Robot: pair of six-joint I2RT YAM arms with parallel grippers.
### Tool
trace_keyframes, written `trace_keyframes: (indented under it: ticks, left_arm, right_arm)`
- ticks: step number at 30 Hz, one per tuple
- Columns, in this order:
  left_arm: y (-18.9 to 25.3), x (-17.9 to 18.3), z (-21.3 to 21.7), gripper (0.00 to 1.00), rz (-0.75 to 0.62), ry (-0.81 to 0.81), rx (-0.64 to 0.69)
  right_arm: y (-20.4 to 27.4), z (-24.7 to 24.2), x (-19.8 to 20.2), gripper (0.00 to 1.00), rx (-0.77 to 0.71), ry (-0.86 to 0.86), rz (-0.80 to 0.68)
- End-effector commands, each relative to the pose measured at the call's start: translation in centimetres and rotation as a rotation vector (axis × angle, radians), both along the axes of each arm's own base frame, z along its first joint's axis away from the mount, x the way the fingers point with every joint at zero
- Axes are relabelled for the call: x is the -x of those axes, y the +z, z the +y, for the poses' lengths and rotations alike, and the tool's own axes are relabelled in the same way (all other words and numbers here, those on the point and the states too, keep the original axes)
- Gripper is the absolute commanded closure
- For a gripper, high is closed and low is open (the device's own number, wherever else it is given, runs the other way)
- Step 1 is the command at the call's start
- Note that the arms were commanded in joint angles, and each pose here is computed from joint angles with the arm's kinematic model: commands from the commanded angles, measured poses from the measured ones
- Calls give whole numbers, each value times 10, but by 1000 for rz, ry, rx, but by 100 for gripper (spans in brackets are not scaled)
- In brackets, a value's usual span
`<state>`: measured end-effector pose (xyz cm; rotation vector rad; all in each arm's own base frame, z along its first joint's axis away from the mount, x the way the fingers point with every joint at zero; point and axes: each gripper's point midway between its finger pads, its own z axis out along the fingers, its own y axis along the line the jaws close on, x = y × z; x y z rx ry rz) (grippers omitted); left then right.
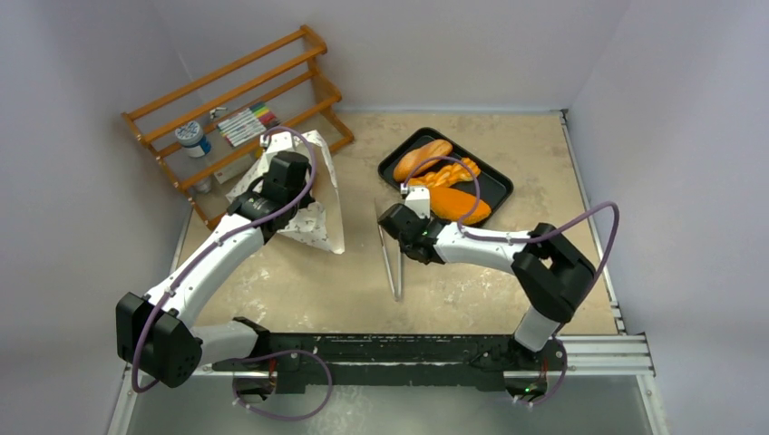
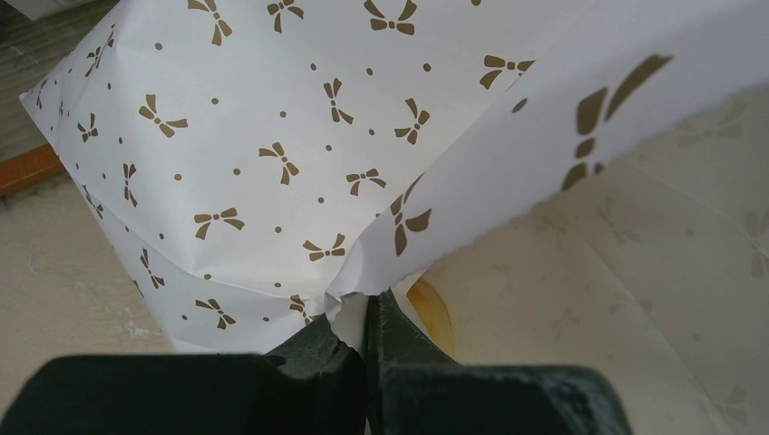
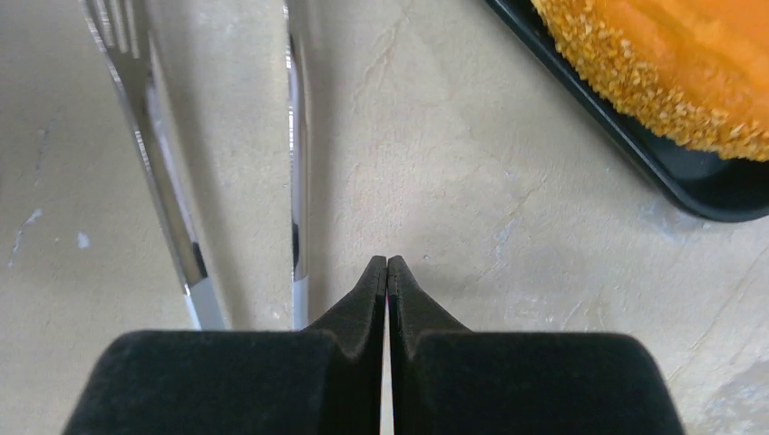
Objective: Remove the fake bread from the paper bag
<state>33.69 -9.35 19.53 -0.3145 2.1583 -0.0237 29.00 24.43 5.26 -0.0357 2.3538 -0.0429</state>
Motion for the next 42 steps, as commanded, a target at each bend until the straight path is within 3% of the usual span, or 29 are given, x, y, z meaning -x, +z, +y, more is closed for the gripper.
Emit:
trace_keyframes:
  ticks: [1,10,25,33,42]
  left_arm:
    - [32,-13,1,100,-108,24,47]
    - [33,-12,2,100,-109,26,44]
    - [22,-15,1,100,-91,25,30]
    - [21,-16,1,100,-90,24,27]
    - [21,-17,1,100,-90,26,25]
  right_arm:
    - [-13,-9,0,100,-44,-132,22]
    - [-34,-49,-16,100,17,-277,17]
    - [-29,-109,-38,100,93,-534,-106]
    - [-27,-120,-61,100,98,-568,-144]
    - [-9,-119,-120,100,92,-497,-195]
